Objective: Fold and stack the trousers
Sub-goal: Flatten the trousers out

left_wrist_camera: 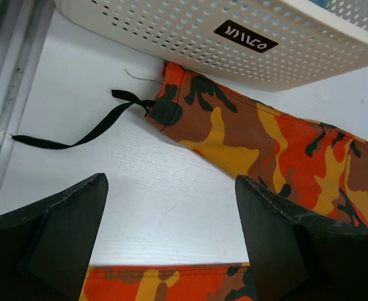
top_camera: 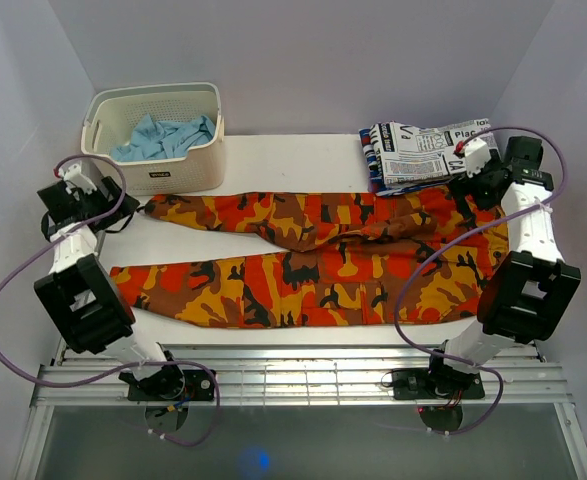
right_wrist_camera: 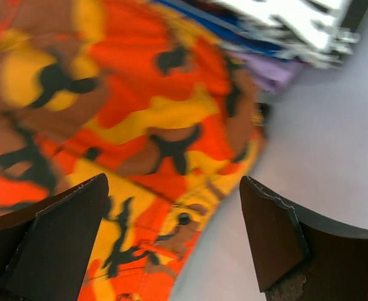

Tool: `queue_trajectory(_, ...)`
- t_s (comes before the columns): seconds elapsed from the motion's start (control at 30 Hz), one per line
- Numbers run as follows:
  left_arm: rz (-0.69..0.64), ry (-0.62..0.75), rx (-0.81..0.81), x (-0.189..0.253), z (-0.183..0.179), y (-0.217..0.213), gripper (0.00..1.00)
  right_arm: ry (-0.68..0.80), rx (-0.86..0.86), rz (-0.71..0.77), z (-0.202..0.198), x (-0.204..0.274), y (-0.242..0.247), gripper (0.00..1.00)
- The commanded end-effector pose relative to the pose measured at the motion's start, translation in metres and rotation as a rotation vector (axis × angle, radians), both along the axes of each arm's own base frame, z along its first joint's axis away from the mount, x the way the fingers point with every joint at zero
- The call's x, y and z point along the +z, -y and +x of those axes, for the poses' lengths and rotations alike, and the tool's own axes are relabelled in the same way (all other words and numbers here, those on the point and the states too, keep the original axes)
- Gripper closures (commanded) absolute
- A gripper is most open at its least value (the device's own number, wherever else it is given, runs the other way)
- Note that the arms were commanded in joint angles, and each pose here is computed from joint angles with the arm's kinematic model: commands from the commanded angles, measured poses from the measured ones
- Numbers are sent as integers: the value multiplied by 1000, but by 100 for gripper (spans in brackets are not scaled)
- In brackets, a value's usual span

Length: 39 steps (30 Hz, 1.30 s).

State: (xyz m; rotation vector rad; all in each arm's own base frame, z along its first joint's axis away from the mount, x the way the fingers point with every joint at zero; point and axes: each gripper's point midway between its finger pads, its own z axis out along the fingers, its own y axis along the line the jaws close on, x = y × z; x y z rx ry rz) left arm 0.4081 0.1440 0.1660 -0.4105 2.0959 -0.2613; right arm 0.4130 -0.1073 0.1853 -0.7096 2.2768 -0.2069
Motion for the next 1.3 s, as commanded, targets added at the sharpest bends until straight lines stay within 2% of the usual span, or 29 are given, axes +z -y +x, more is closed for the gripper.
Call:
queue_trajectory(0.0,-94,217,-167,14,19,13,7,-117,152,94,-31,-13,-41,10)
queue_trajectory(0.07,-51,262,-184,6,25,9,7,-135,167,109,-35,-14,-46,10)
queue_trajectory(0.2,-26,260,-266,-27,37,7,10,-166,172,131,-41,-16,-50,10)
queue_trajectory(0.27,-5,280,-281,-30,47,1,11,-176,175,132,-42,-18,-51,10)
queue_trajectory(0.3,-27,263,-288,-45,51,0,11,-181,173,129,-42,-18,-50,10)
queue_trajectory(0.57,-84,257,-309,-77,76,-6,11,-210,160,118,-42,-17,-48,10)
queue_trajectory(0.77,-81,269,-419,-87,82,16,11,-217,158,111,-41,-16,-46,10)
queue_trajectory(0.87,-77,257,-443,-92,81,23,21,-227,157,111,-43,-17,-46,10)
queue_trajectory(0.9,-74,261,-446,-88,80,24,31,-228,159,103,-44,-18,-46,10)
queue_trajectory(1.0,-75,260,-485,-83,72,32,44,-230,160,84,-47,-23,-43,10)
queue_trajectory(1.03,-93,238,-493,-83,67,36,52,-226,165,77,-46,-23,-43,10)
queue_trajectory(1.1,-59,234,-533,-79,61,38,60,-225,168,75,-46,-24,-43,10)
queue_trajectory(1.13,-69,211,-541,-71,53,42,71,-226,166,75,-46,-25,-42,10)
queue_trajectory(1.2,-48,203,-561,-57,48,44,86,-224,173,72,-46,-26,-43,10)
queue_trajectory(1.23,-56,182,-559,-45,40,47,100,-225,173,74,-47,-27,-43,10)
queue_trajectory(1.27,-37,169,-523,-27,38,43,100,-217,178,75,-46,-27,-43,10)
